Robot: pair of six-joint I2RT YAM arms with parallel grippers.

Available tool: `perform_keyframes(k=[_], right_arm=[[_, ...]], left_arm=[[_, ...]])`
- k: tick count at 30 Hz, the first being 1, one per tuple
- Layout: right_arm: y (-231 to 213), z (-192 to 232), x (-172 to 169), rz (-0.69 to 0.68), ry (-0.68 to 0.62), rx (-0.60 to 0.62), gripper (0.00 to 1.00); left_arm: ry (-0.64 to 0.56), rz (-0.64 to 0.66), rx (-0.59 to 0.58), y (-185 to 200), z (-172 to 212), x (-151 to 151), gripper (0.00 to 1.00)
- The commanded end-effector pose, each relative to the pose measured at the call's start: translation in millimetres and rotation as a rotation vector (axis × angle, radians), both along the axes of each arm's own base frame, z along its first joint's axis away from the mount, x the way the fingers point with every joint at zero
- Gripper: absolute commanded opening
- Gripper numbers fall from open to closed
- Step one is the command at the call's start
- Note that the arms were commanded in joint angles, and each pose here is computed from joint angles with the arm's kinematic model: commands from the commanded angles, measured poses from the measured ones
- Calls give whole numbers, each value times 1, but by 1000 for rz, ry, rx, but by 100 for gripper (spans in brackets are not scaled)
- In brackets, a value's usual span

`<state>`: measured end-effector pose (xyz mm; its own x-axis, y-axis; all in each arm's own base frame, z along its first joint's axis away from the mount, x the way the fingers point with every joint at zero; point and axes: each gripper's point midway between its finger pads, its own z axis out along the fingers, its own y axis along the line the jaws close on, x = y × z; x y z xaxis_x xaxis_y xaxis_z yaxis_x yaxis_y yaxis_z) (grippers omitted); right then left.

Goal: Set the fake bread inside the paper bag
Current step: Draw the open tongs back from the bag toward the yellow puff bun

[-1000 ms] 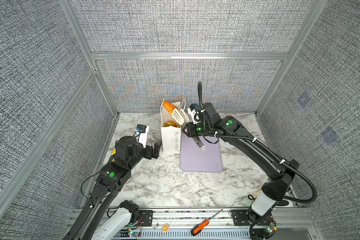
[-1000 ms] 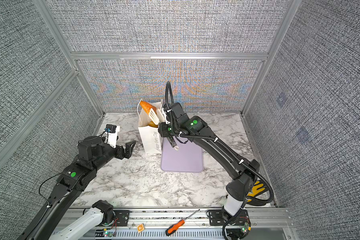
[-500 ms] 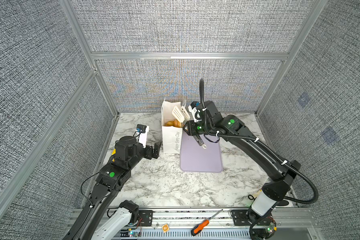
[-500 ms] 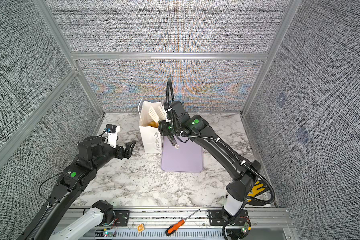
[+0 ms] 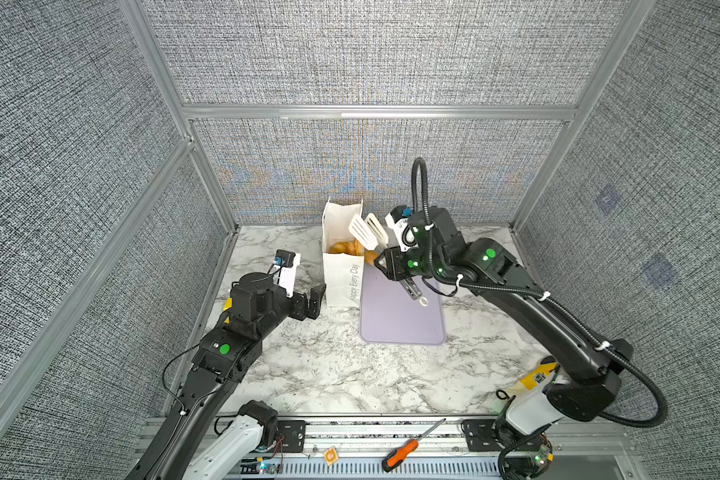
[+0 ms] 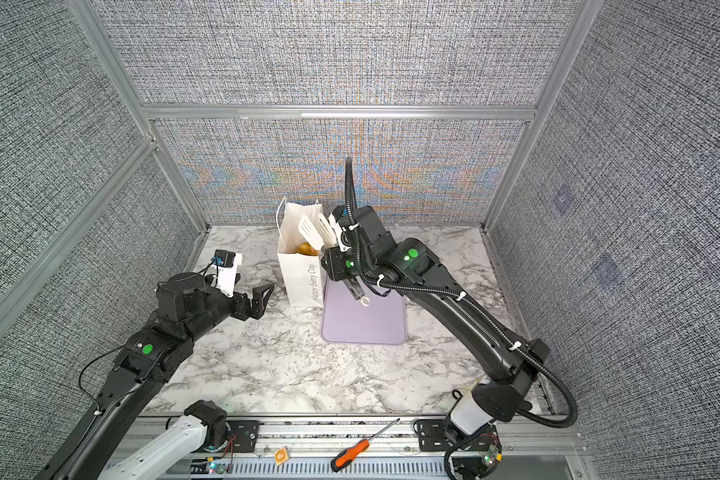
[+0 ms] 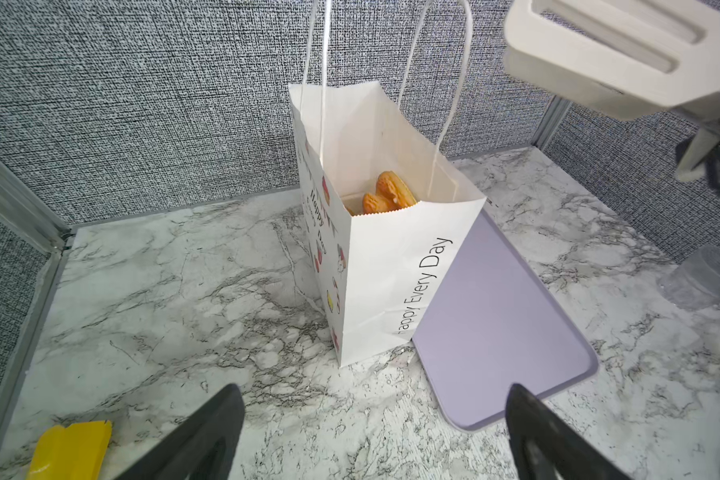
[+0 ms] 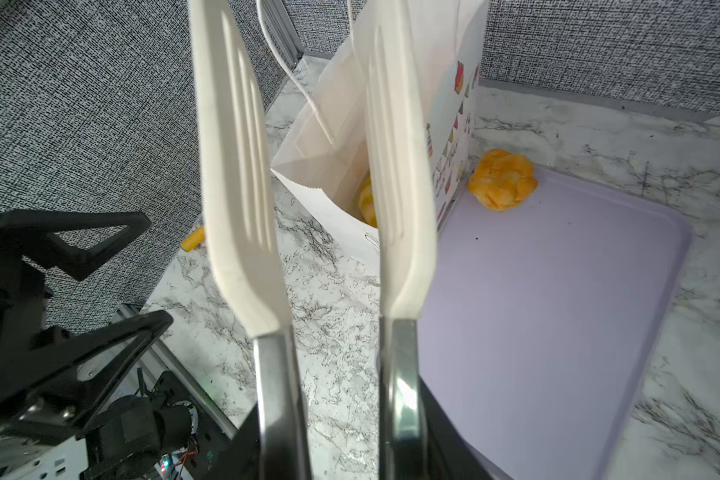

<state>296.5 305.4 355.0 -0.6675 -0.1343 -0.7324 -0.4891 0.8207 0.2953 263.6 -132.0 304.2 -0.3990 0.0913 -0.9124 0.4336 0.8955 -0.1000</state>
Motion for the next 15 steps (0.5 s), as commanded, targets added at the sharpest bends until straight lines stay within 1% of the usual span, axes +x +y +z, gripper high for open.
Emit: perform_keyframes(k=[1, 8, 15], right_arm=[[-12, 3, -4, -20, -27, -16, 44], [-40, -5, -16, -58, -22, -70, 44], [-68, -23, -20, -106, 2, -132, 43]], left_arm=[[6, -49, -24, -9, 3, -2, 99], [15, -103, -64, -21, 5, -5, 99], [20, -125, -98, -26, 9, -8, 99]])
